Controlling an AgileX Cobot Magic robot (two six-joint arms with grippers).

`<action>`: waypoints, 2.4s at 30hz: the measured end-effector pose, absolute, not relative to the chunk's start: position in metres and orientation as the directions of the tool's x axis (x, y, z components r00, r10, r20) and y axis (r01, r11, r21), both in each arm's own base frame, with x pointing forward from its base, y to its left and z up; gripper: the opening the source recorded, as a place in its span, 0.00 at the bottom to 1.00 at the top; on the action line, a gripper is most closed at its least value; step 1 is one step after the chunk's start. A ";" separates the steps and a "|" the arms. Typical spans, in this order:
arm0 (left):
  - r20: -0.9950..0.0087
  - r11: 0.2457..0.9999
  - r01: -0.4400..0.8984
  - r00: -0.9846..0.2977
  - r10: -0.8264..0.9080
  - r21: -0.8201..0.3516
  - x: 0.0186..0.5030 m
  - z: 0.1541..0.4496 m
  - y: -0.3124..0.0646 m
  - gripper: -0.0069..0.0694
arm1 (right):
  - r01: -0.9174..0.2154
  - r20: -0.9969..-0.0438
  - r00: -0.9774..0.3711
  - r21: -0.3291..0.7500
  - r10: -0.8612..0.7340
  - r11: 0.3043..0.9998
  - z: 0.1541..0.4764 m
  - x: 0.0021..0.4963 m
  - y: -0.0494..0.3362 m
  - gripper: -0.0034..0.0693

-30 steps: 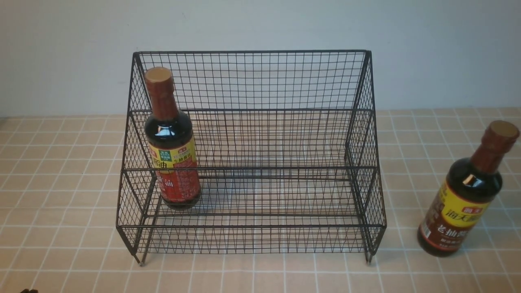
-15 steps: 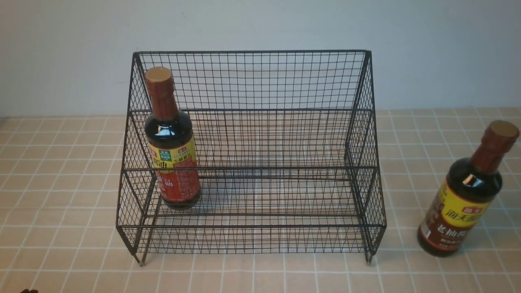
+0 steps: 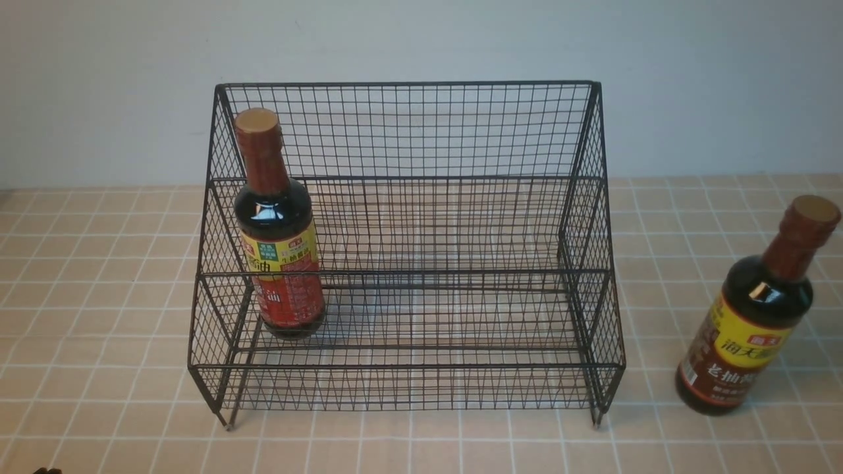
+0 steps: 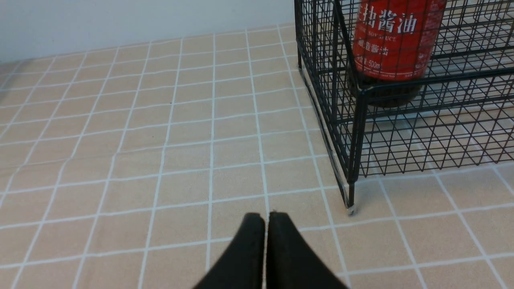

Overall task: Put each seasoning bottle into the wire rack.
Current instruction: Use the right arm to grab the condiment bottle closest to it, then use the right arm to put the condiment bottle back on the shelf

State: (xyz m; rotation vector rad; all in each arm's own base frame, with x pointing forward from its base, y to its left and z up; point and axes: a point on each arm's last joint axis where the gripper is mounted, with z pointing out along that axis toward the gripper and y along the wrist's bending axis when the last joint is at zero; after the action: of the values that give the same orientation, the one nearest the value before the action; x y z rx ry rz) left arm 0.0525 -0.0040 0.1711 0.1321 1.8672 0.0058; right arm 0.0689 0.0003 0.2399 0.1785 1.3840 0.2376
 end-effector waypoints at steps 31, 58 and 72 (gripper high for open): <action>-0.952 0.994 0.088 -0.291 0.094 0.072 0.052 0.171 -0.004 0.08 | -0.156 -0.983 -0.158 0.121 0.096 0.980 0.226 0.185 0.020 0.81; -0.952 0.994 0.088 -0.291 0.094 0.072 0.052 0.171 -0.004 0.08 | -0.258 -0.989 -0.130 -0.030 -0.065 0.966 0.221 0.224 0.029 0.43; -0.952 0.994 0.088 -0.291 0.094 0.072 0.052 0.171 -0.004 0.08 | -0.168 -0.999 -0.008 -0.037 -0.039 0.985 0.321 0.196 0.020 0.43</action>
State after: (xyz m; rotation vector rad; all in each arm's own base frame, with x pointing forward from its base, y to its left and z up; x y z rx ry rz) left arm 0.0525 -0.0040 0.1710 0.1323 1.8681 0.0060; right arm 0.1957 0.0203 0.3214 -0.1633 1.5778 0.1027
